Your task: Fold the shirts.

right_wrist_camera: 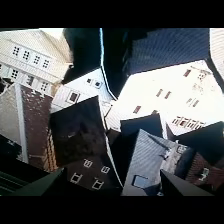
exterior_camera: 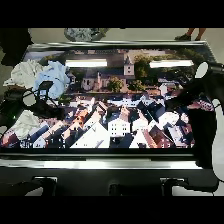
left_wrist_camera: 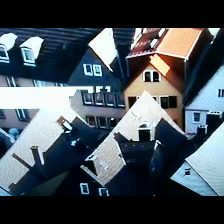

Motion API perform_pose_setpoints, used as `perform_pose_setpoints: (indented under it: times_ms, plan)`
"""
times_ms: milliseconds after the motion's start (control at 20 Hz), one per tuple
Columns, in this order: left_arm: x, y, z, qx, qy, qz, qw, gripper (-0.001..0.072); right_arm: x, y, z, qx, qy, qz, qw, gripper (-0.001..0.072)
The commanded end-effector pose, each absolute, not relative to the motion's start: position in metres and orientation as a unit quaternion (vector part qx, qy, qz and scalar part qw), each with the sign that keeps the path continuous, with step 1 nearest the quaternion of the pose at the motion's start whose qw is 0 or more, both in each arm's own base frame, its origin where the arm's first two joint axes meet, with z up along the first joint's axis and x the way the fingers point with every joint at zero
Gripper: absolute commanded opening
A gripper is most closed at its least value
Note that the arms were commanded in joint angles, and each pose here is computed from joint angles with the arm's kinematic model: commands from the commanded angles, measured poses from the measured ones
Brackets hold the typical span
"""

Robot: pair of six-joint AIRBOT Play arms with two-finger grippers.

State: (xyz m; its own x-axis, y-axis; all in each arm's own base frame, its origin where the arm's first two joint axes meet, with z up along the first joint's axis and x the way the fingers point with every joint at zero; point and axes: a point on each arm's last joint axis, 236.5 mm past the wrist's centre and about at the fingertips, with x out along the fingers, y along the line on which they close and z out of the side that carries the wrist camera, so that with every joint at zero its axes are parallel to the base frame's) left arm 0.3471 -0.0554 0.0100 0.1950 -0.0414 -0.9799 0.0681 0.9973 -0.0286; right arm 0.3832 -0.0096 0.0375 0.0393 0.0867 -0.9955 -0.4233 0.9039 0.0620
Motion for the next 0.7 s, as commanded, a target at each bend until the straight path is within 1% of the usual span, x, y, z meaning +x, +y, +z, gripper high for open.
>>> perform_pose_setpoints:
  times_ms: [0,300,450,500,550,650]
  plan:
    - [0.347,-0.056,0.01,0.011,0.633,-0.036,0.773,0.0623,0.383,-0.009,0.037,-0.126,0.67,0.18,0.71,0.0694]
    - [0.348,-0.056,0.01,0.011,0.632,-0.036,0.774,0.0623,0.383,-0.009,0.037,-0.126,0.669,0.18,0.71,0.0694]
    - [0.359,-0.057,0.012,0.009,0.614,-0.038,0.788,0.0623,0.383,-0.009,0.037,-0.125,0.669,0.181,0.71,0.0691]
    - [0.36,-0.058,0.012,0.008,0.613,-0.038,0.789,0.0623,0.39,-0.01,0.037,-0.129,0.661,0.176,0.718,0.0685]
    - [0.361,-0.058,0.012,0.009,0.611,-0.038,0.791,0.0622,0.404,-0.012,0.038,-0.134,0.639,0.168,0.739,0.0685]
    - [0.374,-0.059,0.016,0.007,0.587,-0.039,0.808,0.0622,0.426,-0.013,0.042,-0.141,0.606,0.157,0.767,0.0685]
